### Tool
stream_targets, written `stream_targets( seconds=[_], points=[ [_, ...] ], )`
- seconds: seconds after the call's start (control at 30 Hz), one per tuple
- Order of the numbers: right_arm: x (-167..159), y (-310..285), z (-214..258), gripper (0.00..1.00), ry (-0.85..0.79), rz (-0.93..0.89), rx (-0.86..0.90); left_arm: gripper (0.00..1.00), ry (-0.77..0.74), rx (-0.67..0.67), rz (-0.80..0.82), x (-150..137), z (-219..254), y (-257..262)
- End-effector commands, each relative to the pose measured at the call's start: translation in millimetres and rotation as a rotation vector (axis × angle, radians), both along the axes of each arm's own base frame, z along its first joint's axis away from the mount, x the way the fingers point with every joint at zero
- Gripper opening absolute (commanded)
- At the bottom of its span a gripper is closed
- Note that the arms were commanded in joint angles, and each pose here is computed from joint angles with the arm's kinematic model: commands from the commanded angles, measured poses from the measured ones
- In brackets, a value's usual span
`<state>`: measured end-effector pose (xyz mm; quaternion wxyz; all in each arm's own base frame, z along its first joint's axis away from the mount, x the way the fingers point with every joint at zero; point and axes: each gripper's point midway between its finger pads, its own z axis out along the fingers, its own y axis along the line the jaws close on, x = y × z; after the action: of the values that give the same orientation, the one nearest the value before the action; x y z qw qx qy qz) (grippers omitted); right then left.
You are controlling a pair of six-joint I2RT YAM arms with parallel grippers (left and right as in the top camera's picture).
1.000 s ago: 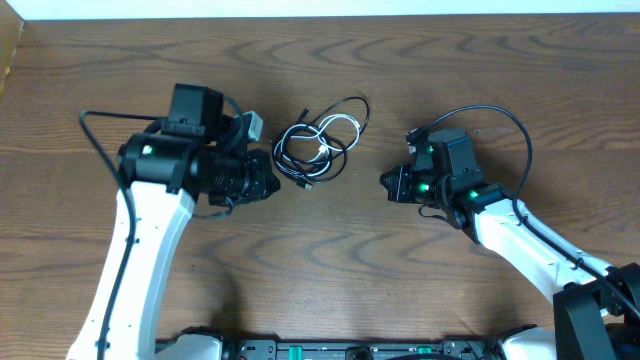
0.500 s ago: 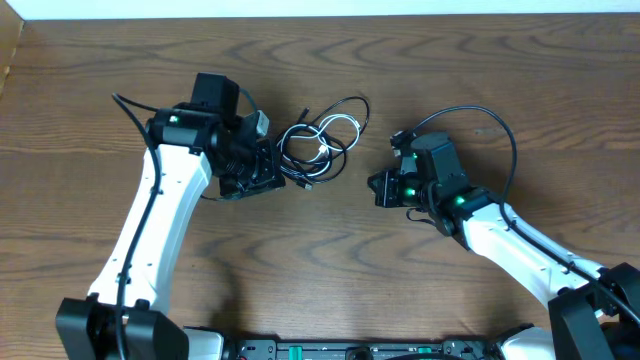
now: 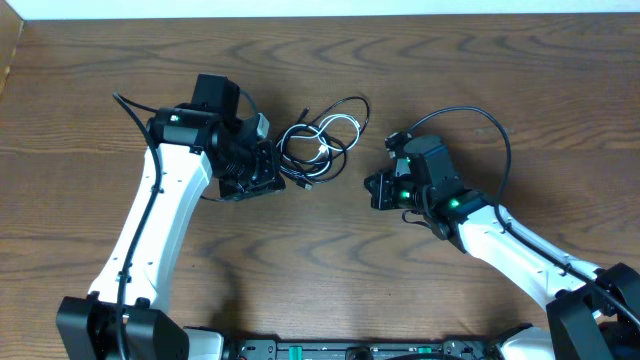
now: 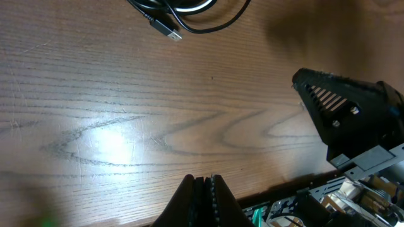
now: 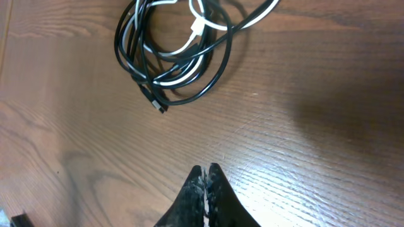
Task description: Untangle cables
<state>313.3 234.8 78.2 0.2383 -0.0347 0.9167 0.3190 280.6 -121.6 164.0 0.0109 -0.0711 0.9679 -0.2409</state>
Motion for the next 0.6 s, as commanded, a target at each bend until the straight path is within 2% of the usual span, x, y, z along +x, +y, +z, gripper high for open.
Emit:
stream_targets(
  seconds=[0.0, 0.2, 0.47, 0.53, 0.57],
  points=[
    [-1.6, 1.4, -2.4, 0.03, -0.01, 0.01, -0.019, 0.07, 0.009, -0.011, 0.0, -1.2, -0.3, -2.9],
    [-1.2, 2.0, -1.8, 0.06, -0.012, 0.011, -0.016, 0.08, 0.006, -0.012, -0.001, -0.6, -0.2, -3.0],
    [-0.4, 3.4, -0.4, 0.43, -0.019, 0.012, -0.012, 0.08, -0.001, -0.013, -0.001, 1.0, 0.0, -3.2],
    [-0.5, 3.3, -0.5, 0.53, -0.019, 0.012, -0.012, 0.07, -0.001, -0.013, -0.001, 0.9, 0.0, -3.2],
    [-0.5, 3.3, -0.5, 0.64, -0.019, 0.012, -0.012, 0.08, -0.001, -0.013, -0.001, 0.9, 0.0, -3.2]
  ],
)
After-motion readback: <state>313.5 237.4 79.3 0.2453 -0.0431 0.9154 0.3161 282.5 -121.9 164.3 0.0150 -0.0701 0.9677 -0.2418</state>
